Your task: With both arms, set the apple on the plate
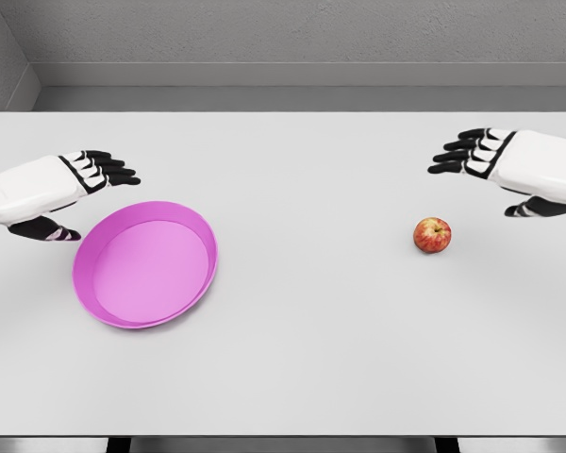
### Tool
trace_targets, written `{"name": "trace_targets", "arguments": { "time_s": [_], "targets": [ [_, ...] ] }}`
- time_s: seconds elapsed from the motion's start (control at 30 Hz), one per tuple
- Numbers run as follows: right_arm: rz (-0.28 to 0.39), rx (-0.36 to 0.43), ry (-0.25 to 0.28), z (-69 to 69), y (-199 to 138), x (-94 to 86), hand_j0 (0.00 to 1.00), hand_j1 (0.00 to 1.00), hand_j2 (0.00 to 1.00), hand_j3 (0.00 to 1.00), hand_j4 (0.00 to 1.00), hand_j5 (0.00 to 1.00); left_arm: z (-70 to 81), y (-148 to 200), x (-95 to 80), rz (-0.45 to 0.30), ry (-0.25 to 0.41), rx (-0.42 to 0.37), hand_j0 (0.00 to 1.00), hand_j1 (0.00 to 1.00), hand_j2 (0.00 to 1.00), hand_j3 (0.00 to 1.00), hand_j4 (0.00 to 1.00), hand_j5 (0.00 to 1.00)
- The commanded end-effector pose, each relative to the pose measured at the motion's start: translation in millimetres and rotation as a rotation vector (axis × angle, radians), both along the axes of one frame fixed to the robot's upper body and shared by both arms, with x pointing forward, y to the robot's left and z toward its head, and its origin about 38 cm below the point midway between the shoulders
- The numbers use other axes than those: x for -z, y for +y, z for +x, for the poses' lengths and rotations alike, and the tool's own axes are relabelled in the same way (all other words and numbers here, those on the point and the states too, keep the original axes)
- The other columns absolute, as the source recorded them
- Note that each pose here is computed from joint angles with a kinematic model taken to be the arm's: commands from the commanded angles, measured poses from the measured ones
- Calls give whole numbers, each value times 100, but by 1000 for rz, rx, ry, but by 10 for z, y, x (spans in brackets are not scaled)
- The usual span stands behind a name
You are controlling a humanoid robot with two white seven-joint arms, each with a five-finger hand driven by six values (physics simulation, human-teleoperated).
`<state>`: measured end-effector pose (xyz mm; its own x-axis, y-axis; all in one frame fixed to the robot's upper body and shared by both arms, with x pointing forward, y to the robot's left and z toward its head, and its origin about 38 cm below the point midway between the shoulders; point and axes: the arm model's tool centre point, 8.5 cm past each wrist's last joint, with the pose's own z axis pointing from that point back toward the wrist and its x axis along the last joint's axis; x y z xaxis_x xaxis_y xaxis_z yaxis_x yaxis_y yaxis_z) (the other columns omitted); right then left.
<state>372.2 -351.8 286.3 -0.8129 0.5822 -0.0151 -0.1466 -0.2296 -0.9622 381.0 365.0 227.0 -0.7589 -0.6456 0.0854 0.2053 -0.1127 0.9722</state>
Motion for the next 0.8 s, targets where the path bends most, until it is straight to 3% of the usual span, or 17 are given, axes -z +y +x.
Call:
{"name": "trace_targets", "arguments": {
  "time_s": [0.0,0.23,0.27,0.3,0.33,0.37,0.43,0.67,0.77],
  "targets": [
    [6,-2,4,-7,10,1,100,100,100,100,100,100,-4,-2,29,16,22,2,100,100,100,100,100,100],
    [49,3,20,-12,-4,-54,100,100,100,100,100,100,-2,-11,30,26,28,6,100,100,100,100,100,100],
    [63,2,79,-38,2,16,100,100,100,100,100,100,-3,-11,31,27,28,6,100,100,100,100,100,100],
    [65,-10,200,-77,30,148,100,100,100,100,100,100,-4,-12,38,30,30,7,100,100,100,100,100,100],
    [59,-20,279,-103,34,206,100,100,100,100,100,100,4,-17,28,40,31,9,100,100,100,100,100,100],
    [48,-32,333,-128,35,226,100,100,100,100,100,100,13,-52,60,64,55,20,100,100,100,100,100,100],
    [26,-42,392,-163,21,265,100,100,100,100,100,100,40,-70,19,71,49,24,100,100,100,100,100,100],
    [162,-52,432,-144,47,173,100,100,100,100,100,100,43,-34,37,94,65,17,100,100,100,100,100,100],
    [205,-95,427,-95,216,197,100,100,100,100,100,100,45,-34,43,95,68,17,100,100,100,100,100,100]
  ]
}}
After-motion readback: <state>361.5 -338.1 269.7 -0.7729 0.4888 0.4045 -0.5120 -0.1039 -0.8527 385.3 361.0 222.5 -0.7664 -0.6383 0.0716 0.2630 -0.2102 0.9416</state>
